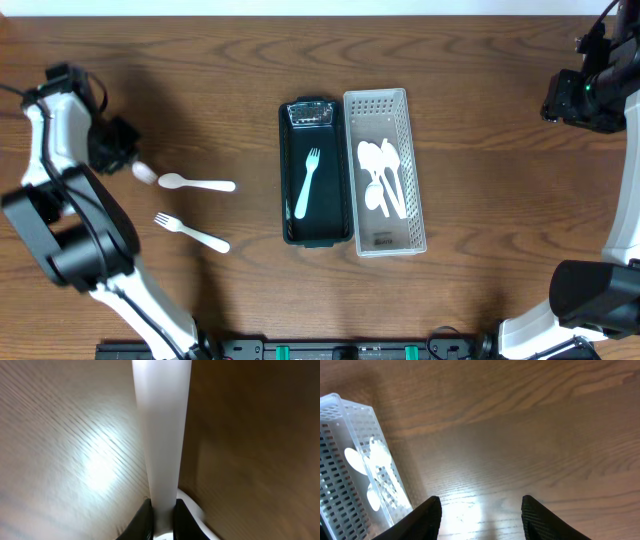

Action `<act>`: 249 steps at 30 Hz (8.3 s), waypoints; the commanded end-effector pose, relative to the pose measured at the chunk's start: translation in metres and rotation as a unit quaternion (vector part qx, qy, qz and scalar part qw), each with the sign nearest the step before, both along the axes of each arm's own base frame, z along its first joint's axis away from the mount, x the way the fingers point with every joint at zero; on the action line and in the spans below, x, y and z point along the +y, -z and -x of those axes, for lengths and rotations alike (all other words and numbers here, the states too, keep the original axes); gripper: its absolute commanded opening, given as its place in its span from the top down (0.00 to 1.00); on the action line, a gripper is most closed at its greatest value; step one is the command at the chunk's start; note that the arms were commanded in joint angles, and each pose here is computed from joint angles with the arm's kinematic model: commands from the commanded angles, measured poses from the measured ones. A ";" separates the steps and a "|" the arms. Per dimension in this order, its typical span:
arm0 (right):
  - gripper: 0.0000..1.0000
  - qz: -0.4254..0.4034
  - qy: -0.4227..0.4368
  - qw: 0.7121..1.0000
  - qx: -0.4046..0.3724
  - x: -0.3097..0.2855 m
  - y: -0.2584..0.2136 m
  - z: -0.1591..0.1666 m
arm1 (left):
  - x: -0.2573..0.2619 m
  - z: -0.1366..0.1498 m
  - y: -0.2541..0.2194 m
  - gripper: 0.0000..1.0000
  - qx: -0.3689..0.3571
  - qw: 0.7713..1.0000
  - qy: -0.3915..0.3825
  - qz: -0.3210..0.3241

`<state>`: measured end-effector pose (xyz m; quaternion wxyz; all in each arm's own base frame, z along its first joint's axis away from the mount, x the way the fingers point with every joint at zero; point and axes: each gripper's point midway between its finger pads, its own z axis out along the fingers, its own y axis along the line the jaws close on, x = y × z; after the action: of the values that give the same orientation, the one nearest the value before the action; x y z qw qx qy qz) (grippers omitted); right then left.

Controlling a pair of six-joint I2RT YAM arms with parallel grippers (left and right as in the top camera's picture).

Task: Pack container
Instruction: 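Lift the fork and lower it into the green basket, open left gripper, then move the left gripper to the white spoon on the table and grasp it, then carry the spoon into the green basket and open the left gripper, then move the left gripper to the last white fork and grasp it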

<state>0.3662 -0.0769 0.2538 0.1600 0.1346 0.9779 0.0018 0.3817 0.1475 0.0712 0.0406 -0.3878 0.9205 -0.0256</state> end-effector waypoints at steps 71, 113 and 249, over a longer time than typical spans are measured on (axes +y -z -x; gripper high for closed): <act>0.41 0.005 -0.002 1.000 -0.006 -0.004 -0.004 0.000 | -0.096 -0.004 -0.096 0.27 -0.081 0.970 -0.228 -0.006; 0.41 0.004 -0.002 1.000 0.001 -0.003 -0.003 0.003 | -0.069 0.018 0.058 0.22 0.055 0.974 -0.222 -0.006; 0.37 -0.004 -0.018 1.000 -0.011 0.001 -0.005 -0.002 | -0.079 0.146 -0.007 0.08 -0.031 0.975 -0.220 0.006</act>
<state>0.3673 -0.0731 0.2540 0.1616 0.1238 0.9790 0.0115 0.2463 0.0763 0.1048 0.1105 -0.5717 0.8124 -0.0305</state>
